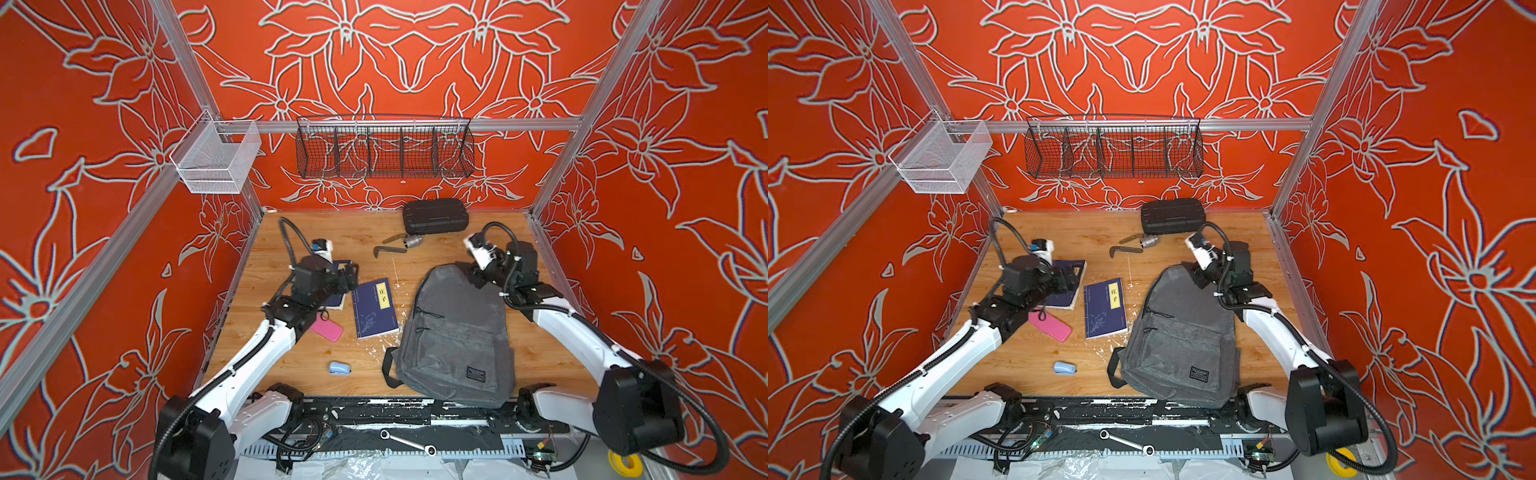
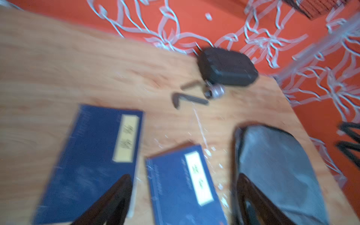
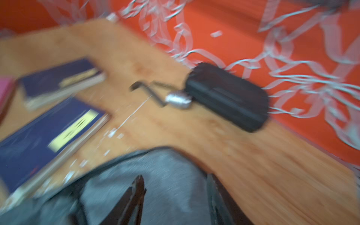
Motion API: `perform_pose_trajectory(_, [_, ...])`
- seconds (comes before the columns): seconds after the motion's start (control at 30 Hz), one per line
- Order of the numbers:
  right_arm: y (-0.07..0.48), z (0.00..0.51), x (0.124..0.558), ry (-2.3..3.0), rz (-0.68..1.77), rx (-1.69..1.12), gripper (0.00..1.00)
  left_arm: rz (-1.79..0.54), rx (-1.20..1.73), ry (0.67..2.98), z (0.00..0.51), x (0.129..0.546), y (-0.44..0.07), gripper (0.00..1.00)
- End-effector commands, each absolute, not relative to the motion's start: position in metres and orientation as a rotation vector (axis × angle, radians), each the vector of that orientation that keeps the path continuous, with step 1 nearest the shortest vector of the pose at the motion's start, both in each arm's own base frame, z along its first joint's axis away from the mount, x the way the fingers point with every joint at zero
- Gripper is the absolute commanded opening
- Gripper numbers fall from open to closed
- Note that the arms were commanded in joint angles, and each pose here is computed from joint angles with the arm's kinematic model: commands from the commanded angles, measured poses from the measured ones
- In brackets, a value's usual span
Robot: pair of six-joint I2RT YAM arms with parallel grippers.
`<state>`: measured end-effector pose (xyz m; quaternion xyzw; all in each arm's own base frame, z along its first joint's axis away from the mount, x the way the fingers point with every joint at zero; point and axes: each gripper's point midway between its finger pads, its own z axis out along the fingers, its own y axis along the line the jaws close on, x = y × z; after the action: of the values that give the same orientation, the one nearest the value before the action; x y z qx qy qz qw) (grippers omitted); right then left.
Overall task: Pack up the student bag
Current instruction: 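Move the left gripper and the right gripper toward the grey backpack's top zipper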
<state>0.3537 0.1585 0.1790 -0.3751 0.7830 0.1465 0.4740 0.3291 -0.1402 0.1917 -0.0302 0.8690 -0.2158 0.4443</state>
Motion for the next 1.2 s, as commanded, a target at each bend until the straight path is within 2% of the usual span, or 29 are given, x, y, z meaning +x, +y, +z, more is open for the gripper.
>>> perform_pose_trajectory(0.0, [0.19, 0.115, 0.288, 2.028, 0.588, -1.338, 0.49, -0.662, -0.083, 2.384, 0.136, 0.294, -0.182, 0.8])
perform_pose_trajectory(0.13, [0.212, 0.093, 0.282, 2.043, 0.628, -1.488, 0.43, -0.677, 0.038, 2.492, 0.11, 0.281, -0.216, 0.78])
perform_pose_trajectory(0.23, [0.22, 0.082, 0.285, 2.075, 0.597, -1.533, 0.42, -0.75, 0.103, 2.536, 0.096, 0.27, -0.236, 0.77])
perform_pose_trajectory(0.53, [0.234, 0.065, 0.291, 2.131, 0.578, -1.657, 0.41, -0.823, 0.188, 2.622, 0.064, 0.254, -0.261, 0.77])
perform_pose_trajectory(0.8, [0.236, 0.044, 0.295, 2.266, 0.507, -1.684, 0.34, -0.903, 0.271, 2.652, 0.047, 0.241, -0.288, 0.74])
perform_pose_trajectory(0.97, [0.238, 0.031, 0.293, 2.323, 0.487, -1.688, 0.39, -0.914, 0.277, 2.674, 0.038, 0.237, -0.294, 0.73])
perform_pose_trajectory(1.03, [0.235, 0.026, 0.296, 2.341, 0.436, -1.68, 0.34, -0.878, 0.279, 2.701, 0.032, 0.237, -0.291, 0.72])
perform_pose_trajectory(1.17, [0.229, 0.027, 0.308, 2.354, 0.334, -1.617, 0.19, -0.802, 0.271, 2.775, 0.012, 0.23, -0.282, 0.61])
